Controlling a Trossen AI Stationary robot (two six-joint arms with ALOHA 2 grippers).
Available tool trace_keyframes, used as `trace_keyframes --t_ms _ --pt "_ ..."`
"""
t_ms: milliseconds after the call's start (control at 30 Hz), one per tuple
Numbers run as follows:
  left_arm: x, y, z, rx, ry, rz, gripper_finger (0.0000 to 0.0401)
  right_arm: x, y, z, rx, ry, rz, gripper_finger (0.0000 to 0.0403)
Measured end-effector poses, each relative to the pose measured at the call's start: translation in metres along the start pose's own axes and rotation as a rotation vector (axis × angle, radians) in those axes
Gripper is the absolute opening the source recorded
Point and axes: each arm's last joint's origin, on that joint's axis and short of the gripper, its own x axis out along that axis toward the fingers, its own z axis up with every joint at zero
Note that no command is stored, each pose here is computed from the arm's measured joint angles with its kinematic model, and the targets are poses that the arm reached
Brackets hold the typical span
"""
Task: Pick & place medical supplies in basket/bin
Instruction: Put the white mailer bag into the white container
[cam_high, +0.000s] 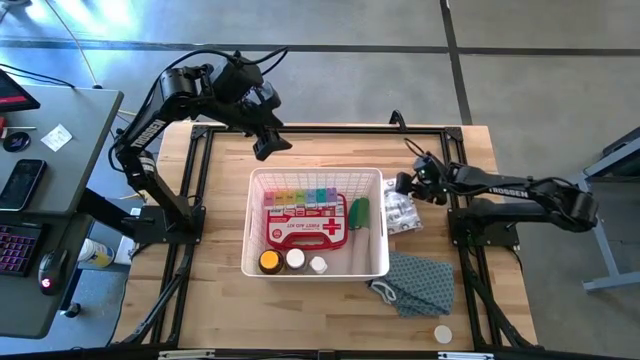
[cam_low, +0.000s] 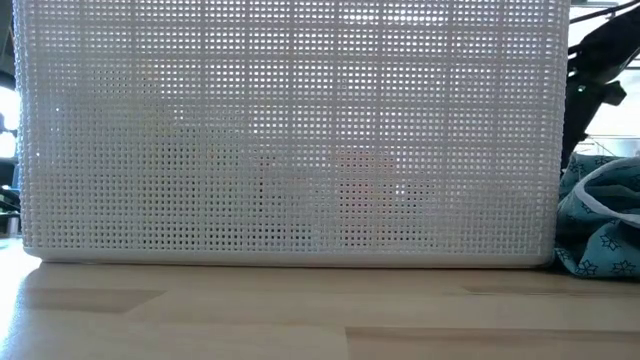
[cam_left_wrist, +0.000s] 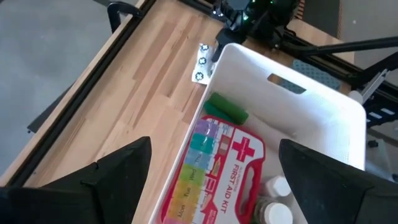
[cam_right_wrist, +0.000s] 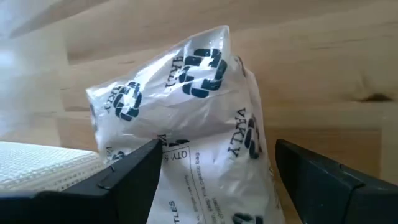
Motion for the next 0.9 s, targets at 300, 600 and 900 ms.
trace_keyframes --t_ms 300,600,900 --pt "0.0 0.0 0.0 -0.022 0.001 0.001 0.0385 0.008 0.01 0.0 -0.108 0.117 0.118 0.0243" --pt "0.0 0.0 0.0 -0.026 0.002 0.005 0.0385 0.008 0.01 0.001 -0.202 0.097 0.118 0.007" --pt "0.0 0.0 0.0 -0.021 0.001 0.006 0.0385 0.004 0.011 -0.002 -0.246 0.156 0.172 0.0007"
